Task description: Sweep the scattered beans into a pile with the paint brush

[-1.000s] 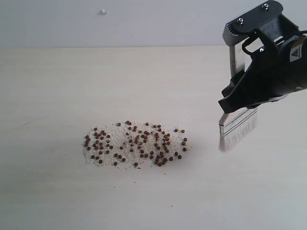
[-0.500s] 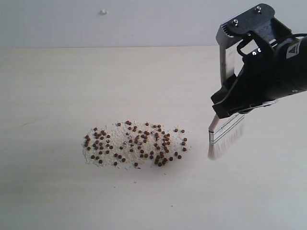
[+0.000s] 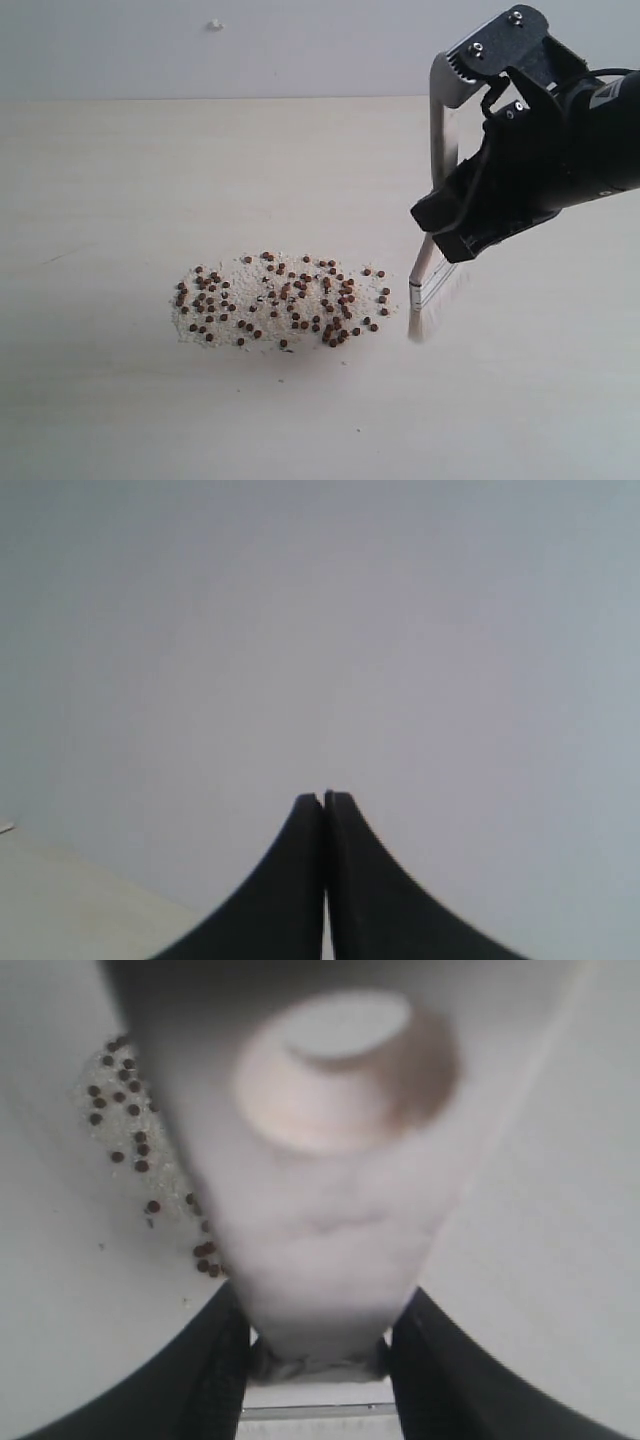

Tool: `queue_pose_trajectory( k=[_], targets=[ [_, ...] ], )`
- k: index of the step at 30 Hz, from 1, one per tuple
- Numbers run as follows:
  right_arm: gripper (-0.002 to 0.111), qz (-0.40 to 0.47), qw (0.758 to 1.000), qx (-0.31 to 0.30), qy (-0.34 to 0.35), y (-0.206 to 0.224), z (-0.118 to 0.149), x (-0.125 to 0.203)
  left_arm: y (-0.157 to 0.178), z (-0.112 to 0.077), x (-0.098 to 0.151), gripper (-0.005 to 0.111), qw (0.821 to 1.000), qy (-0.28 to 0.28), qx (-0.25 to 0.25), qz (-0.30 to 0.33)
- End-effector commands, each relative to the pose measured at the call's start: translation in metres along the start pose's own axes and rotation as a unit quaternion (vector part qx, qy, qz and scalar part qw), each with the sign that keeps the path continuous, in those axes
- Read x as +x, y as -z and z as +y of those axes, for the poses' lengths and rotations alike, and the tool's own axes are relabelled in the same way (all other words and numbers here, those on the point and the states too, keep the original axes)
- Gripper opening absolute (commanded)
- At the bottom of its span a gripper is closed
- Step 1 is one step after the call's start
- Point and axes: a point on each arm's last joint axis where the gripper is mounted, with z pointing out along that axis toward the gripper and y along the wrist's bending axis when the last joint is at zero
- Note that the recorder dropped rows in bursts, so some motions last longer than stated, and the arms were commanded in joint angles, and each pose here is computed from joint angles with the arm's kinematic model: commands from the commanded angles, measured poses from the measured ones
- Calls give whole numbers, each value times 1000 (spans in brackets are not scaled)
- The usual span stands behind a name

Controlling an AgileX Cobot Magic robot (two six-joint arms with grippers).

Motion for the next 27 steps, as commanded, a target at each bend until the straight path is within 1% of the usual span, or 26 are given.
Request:
queue_pose_trajectory(
  k=[1,3,5,8,10,11,12,13,15,17,18,21,23,27],
  targets=[
    [0,-40,996,-57,53,3,11,-7,-3,-8,-2,0,999,-3,46,-7],
    [0,-60,993,-72,71,4,14,-10,-8,-20,-1,0,994,-18,109,-6],
    [0,-69,992,-76,79,4,15,-11,-15,-28,0,0,988,-39,151,0],
    [0,-68,990,-80,92,4,16,-11,-43,-35,0,0,983,-68,158,59],
    [0,-71,989,-81,99,4,16,-11,-68,-40,5,0,975,-87,174,112],
    [0,-76,988,-84,104,4,17,-12,-79,-46,5,0,967,-93,196,134],
    [0,-80,986,-90,111,3,18,-12,-94,-52,11,0,952,-105,235,168],
    [0,-84,984,-97,120,2,19,-13,-104,-57,13,0,941,-105,266,181],
    [0,-92,979,-118,140,0,22,-15,-121,-71,21,0,897,-119,374,206],
    [0,-91,975,-138,150,-3,23,-16,-133,-77,33,0,853,-107,458,228],
    [0,-87,974,-146,152,-5,24,-17,-140,-78,38,0,839,-99,480,237],
    [0,-79,970,-163,162,-13,23,-19,-157,-73,55,0,819,-105,494,274],
    [0,-72,970,-169,162,-20,21,-18,-162,-73,61,0,803,-116,507,290],
    [0,-61,966,-186,166,-33,20,-15,-159,-75,76,0,753,-153,554,321]
  ],
)
